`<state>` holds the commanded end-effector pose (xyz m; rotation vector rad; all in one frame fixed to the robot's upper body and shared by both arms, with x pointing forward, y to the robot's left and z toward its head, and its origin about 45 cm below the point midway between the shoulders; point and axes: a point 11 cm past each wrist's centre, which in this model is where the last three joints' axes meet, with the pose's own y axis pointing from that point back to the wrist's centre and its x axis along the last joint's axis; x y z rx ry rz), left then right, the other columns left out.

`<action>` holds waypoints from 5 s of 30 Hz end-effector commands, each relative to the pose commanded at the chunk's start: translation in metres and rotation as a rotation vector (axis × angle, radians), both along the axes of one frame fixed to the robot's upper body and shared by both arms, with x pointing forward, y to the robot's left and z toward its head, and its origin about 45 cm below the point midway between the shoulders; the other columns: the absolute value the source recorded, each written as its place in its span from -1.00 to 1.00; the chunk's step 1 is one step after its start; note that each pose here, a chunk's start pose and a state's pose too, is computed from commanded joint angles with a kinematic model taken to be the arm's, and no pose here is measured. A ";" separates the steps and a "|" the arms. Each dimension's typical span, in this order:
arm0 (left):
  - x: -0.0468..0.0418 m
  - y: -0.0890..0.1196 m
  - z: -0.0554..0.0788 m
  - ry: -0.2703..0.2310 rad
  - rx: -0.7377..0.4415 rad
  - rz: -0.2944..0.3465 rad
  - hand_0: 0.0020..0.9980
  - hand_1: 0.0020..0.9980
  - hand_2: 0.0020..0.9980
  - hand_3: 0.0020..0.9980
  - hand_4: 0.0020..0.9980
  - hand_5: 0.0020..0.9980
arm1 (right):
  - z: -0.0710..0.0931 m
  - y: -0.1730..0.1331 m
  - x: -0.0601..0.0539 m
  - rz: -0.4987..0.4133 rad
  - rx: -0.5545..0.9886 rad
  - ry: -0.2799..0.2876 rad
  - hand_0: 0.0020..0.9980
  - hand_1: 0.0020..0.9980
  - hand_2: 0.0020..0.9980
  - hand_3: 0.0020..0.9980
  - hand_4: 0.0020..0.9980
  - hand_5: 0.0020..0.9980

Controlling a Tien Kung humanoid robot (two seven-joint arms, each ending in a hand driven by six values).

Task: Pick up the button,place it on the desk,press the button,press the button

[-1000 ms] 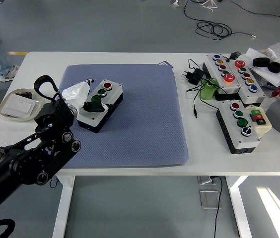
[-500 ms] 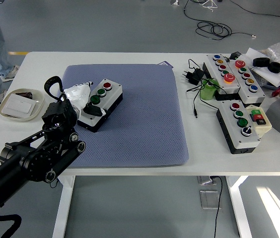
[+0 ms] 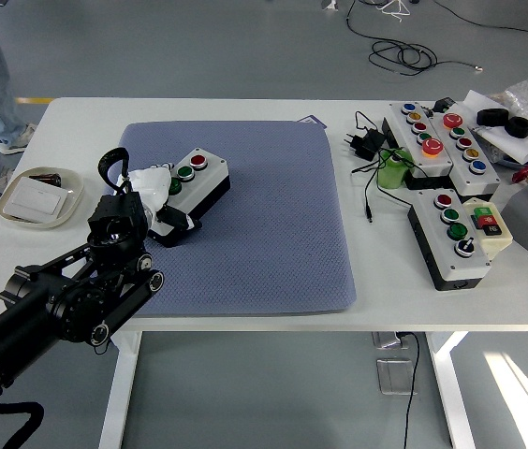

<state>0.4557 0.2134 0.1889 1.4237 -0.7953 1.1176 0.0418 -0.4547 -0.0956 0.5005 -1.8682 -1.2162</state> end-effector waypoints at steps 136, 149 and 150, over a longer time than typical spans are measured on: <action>-0.0297 -0.017 0.041 -0.023 -0.011 -0.680 0.53 0.74 0.86 1.00 0.71 -0.65 | -0.001 0.003 0.002 0.008 0.003 0.001 0.58 0.60 0.64 0.50 -0.18 -0.04; -0.0591 -0.044 0.121 -0.259 -0.053 -0.684 0.05 -0.15 -0.09 1.00 0.59 -0.73 | -0.001 0.002 0.000 0.010 0.002 0.004 0.58 0.60 0.64 0.50 -0.18 -0.04; -0.0612 -0.046 0.121 -0.252 -0.049 -0.690 -0.53 -0.50 -0.48 1.00 0.59 -0.68 | -0.001 0.002 0.000 0.011 0.002 0.005 0.58 0.60 0.64 0.50 -0.18 -0.04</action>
